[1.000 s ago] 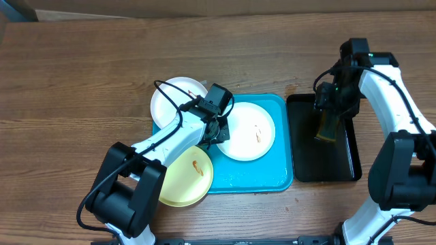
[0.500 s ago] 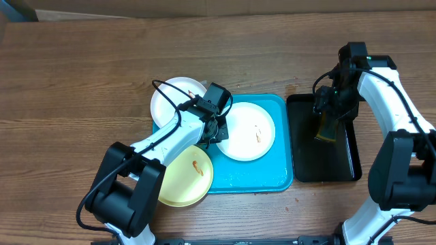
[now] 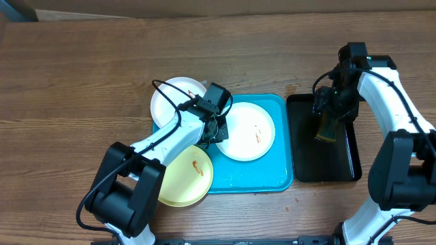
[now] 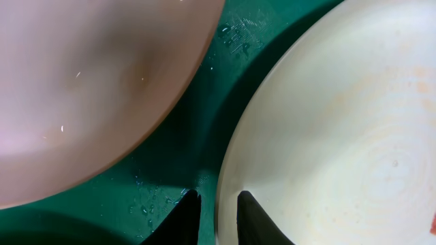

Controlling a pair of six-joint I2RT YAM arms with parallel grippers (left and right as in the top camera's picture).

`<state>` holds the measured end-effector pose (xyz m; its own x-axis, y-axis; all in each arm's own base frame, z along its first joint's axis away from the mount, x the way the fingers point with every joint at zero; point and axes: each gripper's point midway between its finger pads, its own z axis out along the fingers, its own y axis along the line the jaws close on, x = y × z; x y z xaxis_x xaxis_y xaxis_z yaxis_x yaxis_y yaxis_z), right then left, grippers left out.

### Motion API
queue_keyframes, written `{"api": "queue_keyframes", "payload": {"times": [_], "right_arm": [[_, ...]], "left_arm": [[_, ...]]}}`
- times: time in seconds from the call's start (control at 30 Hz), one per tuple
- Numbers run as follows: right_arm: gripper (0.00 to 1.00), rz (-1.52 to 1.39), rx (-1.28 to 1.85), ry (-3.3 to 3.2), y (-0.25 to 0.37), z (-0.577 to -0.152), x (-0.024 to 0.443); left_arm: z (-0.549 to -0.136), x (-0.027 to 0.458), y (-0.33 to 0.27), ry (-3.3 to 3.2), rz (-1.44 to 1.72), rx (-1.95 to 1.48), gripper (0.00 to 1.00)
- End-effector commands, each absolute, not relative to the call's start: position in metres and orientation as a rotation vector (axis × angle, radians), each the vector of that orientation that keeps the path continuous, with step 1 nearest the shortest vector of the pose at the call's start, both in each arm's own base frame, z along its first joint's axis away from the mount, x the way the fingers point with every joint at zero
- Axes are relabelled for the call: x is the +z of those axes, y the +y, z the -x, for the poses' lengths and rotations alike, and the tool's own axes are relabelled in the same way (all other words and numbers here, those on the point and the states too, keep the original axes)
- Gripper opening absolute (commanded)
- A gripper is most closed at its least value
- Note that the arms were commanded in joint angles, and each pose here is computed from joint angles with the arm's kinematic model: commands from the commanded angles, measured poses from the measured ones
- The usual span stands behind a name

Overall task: Clean dirty plates on tray and stack at the side
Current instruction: 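Lower the right gripper onto the sponge in the black tray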

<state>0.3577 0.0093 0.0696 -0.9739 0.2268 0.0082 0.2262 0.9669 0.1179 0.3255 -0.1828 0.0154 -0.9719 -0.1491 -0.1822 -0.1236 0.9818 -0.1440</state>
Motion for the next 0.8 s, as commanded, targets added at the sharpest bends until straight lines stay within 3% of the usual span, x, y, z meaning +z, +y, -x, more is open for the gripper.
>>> {"api": "queue_keyframes", "payload": {"times": [0.0,0.77], "right_arm": [[0.64,-0.347,0.191,3.079,0.011,-0.359,0.078],[0.68,-0.333,0.166,3.068,0.011,-0.358,0.057]], "left_arm": [[-0.328,0.013,-0.179,2.931,0.189,-0.170,0.21],[-0.332,0.024,-0.181,2.903,0.152,-0.189,0.19]]}}
